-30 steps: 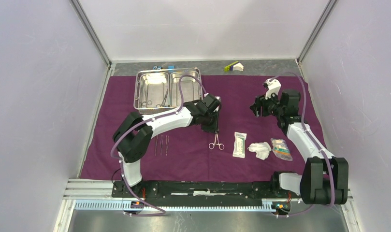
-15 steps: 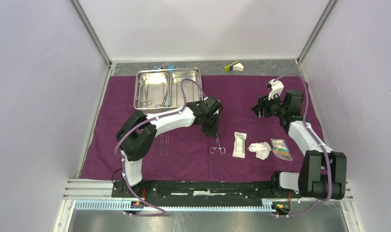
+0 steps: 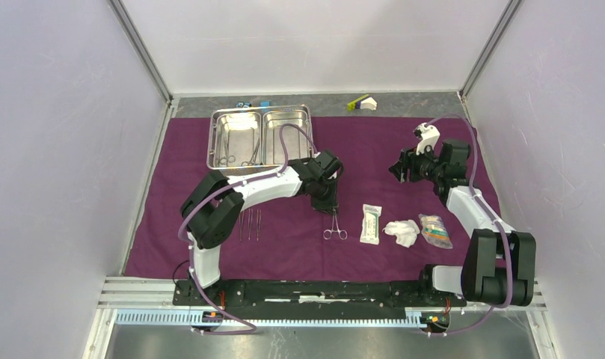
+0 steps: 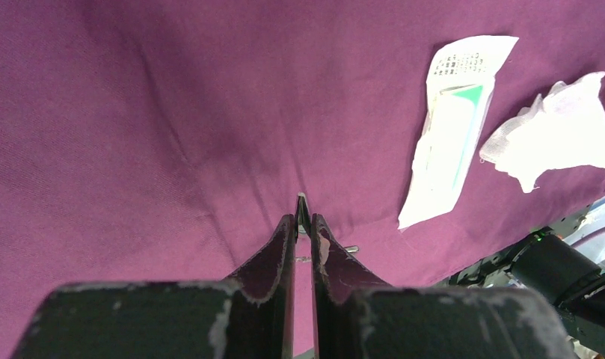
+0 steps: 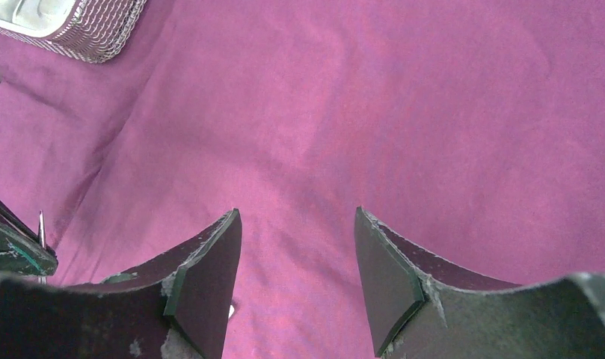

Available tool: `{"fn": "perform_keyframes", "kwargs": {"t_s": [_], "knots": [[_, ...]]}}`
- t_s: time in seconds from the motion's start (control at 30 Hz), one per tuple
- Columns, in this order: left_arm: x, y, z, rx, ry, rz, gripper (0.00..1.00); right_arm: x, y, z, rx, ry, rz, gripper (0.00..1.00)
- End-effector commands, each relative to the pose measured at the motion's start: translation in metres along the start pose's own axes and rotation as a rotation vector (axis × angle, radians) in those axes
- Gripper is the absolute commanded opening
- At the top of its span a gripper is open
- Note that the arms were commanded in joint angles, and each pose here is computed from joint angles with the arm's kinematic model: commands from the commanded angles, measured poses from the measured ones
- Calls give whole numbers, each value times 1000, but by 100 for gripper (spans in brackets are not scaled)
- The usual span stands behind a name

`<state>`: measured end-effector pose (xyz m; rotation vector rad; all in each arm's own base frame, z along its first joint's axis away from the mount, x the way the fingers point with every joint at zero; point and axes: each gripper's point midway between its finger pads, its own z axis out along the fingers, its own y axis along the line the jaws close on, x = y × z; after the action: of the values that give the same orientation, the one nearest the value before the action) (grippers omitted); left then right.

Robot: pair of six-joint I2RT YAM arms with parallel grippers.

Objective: Open and lay out the surgical kit
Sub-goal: Place the medical item in the surgical kit.

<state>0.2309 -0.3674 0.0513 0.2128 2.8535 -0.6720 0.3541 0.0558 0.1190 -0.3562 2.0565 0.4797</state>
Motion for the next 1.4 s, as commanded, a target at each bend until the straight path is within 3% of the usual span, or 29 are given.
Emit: {"fn": "perform_keyframes", "kwargs": {"t_s": [0.0,1.37], "knots": [[-1,2,3,5,-5,-16,2,-4,1,2,-20,-24,3,63],[1,2,22,34,33,-44,12,2,2,3,-51,-13,45,65]]}}
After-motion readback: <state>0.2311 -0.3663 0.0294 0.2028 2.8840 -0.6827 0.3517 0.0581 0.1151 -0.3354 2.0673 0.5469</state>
